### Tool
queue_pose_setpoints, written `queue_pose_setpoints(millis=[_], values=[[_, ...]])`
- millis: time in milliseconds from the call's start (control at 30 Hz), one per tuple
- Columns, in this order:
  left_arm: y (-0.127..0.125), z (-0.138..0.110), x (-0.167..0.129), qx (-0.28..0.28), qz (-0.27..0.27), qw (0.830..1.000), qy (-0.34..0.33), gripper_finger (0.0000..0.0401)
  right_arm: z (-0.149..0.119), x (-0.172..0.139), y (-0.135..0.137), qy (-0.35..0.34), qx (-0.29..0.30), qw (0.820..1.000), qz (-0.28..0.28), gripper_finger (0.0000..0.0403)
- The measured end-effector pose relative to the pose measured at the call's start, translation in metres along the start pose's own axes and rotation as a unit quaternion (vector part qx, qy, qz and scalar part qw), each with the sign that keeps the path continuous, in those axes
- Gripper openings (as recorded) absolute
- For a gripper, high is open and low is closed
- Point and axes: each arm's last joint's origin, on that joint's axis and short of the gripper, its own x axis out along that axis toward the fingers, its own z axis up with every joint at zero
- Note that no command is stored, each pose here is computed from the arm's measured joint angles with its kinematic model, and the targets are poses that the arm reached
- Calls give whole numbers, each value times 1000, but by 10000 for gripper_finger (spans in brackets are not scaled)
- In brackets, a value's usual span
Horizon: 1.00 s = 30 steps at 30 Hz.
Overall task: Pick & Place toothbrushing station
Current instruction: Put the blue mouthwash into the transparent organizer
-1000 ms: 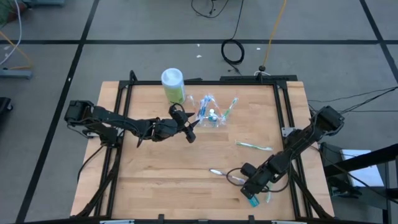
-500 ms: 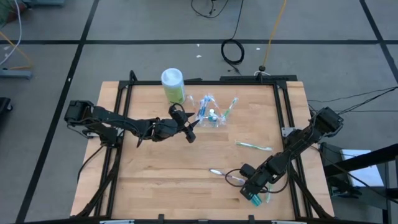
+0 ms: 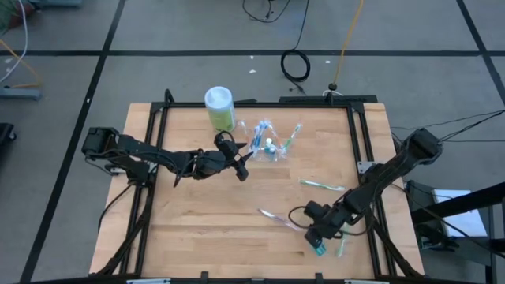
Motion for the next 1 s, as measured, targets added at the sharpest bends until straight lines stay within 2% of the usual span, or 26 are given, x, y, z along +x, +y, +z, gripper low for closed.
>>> queue_pose_setpoints(millis=[100,233,367,500,600,733,833,900,1000], values=[[0,0,0,0,0,1000,0,195,5,-13,4,-17,-32,999,28,91],[0,0,0,0,0,1000,0,195,17,-32,8,-85,-78,992,50,90],[0,0,0,0,0,1000,0,195,35,-48,7,-176,-157,971,35,90],[0,0,0,0,-1,1000,0,195,57,-56,4,-253,-260,932,-17,90],[0,0,0,0,-1,1000,0,195,78,-62,2,-314,-318,893,-61,90],[0,0,0,0,-1,1000,1,195,114,-70,-1,-402,-364,830,-129,90],[0,0,0,0,-1,1000,1,195,143,-77,-1,-461,-375,793,-130,89],[0,0,0,0,-1,1000,1,195,159,-76,-3,-481,-387,778,-118,89],[0,0,0,0,-1,1000,1,195,179,-68,-9,-498,-388,769,-94,89]])
